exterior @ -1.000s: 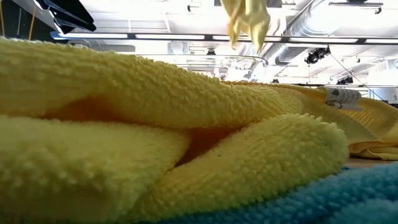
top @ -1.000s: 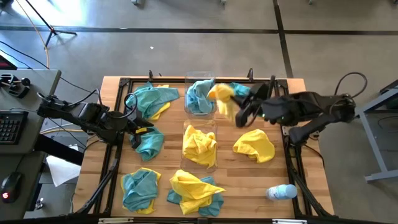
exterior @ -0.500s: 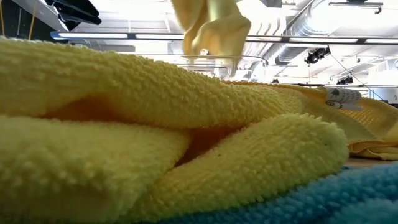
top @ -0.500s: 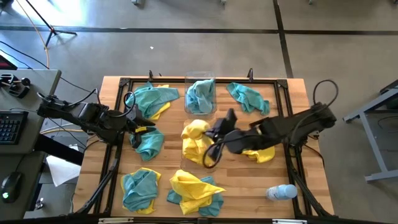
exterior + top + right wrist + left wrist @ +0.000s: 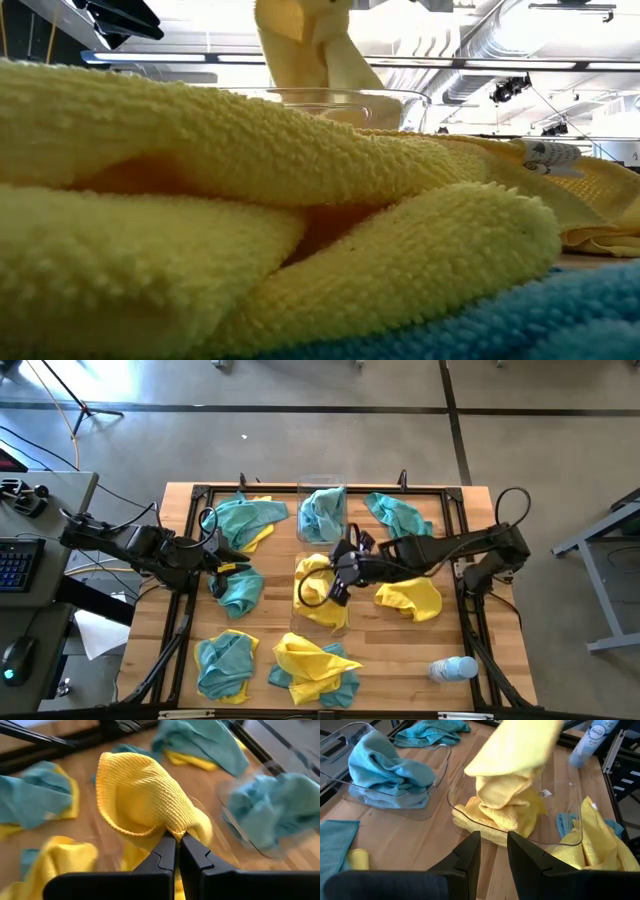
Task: Sort microfiber towel by color & place in baskets
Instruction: Put the yellow towel into the bottom transparent bin
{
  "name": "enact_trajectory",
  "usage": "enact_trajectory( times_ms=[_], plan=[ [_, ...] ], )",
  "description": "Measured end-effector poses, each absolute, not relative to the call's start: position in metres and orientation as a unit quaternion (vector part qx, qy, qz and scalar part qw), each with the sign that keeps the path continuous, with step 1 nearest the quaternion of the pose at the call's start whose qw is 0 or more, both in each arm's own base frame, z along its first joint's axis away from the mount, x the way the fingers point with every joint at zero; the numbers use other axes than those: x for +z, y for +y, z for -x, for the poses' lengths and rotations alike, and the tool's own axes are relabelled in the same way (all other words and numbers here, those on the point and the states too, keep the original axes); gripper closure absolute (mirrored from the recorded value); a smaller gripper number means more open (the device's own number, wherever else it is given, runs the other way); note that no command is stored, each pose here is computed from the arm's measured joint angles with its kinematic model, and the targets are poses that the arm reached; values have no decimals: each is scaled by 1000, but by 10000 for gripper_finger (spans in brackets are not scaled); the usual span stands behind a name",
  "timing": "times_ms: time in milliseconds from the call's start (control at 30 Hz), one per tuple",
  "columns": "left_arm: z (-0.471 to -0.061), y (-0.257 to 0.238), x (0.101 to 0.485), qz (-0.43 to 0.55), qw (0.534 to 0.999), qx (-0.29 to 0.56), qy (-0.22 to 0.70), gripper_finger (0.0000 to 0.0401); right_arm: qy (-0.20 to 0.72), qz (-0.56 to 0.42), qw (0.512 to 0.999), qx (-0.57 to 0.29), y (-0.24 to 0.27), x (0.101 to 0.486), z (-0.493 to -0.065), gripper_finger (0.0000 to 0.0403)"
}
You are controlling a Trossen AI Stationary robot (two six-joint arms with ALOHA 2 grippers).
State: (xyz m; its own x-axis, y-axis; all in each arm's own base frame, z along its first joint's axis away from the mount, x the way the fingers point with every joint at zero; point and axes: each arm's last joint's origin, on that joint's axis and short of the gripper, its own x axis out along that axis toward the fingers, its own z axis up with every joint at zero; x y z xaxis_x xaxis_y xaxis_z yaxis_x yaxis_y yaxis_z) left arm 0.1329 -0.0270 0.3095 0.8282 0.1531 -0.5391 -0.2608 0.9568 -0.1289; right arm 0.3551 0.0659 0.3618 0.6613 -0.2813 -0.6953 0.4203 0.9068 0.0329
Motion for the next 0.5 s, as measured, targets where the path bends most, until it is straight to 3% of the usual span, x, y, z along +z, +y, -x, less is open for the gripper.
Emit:
enact_trajectory(
  times_ms=[200,500],
  plan=[
    [-133,-27,309,99,951,109,272,316,379,-98,900,-190,54,349,-369,403],
    [-133,-27,309,99,951,109,273,316,422,-169,873,-178,50,280,-384,403]
  ],
)
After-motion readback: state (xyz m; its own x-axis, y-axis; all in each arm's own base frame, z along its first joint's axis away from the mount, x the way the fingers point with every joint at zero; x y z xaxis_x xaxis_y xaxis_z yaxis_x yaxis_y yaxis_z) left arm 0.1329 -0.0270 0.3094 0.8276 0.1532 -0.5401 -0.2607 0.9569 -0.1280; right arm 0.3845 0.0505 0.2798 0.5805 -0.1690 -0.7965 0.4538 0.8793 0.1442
